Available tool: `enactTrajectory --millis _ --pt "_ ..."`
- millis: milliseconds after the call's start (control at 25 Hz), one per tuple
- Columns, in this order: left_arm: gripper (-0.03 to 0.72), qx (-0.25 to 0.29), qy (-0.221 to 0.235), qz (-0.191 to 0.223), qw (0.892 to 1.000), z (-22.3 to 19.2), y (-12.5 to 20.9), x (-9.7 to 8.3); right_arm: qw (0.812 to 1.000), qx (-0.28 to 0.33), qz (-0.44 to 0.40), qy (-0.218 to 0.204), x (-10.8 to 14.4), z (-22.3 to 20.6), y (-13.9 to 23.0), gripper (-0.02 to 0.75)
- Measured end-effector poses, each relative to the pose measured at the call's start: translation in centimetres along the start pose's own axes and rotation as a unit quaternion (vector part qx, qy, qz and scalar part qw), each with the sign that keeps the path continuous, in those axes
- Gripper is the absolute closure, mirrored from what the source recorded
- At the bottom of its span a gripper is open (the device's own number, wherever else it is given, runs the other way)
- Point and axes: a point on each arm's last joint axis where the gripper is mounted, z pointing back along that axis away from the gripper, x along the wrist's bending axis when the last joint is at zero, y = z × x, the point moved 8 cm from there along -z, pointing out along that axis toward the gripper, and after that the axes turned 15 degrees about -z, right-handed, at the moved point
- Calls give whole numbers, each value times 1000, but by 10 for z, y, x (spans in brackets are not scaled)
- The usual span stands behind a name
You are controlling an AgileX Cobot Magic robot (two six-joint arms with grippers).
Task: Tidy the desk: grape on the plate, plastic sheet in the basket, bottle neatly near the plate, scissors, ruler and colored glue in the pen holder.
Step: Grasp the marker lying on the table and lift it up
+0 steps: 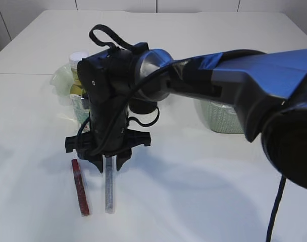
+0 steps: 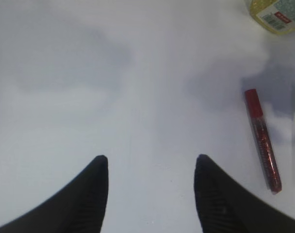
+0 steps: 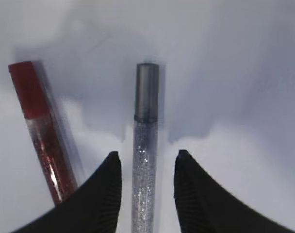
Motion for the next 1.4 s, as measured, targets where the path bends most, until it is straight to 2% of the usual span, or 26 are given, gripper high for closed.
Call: enactTrajectory --millis 200,680,760,1000,1400 --pt "273 -10 10 9 1000 0 -3 -3 1000 14 22 15 3 -17 13 437" --pt "273 -10 10 9 1000 0 -3 -3 999 14 28 32 -2 -27 13 442" --pt "273 -10 10 10 1000 0 -3 -3 999 14 28 32 -2 -28 13 457" --pt "273 -10 10 10 1000 0 -3 -3 999 15 28 33 -3 -28 13 575" --pt "273 -4 11 10 1000 0 -1 -4 999 21 23 29 -2 -28 14 595"
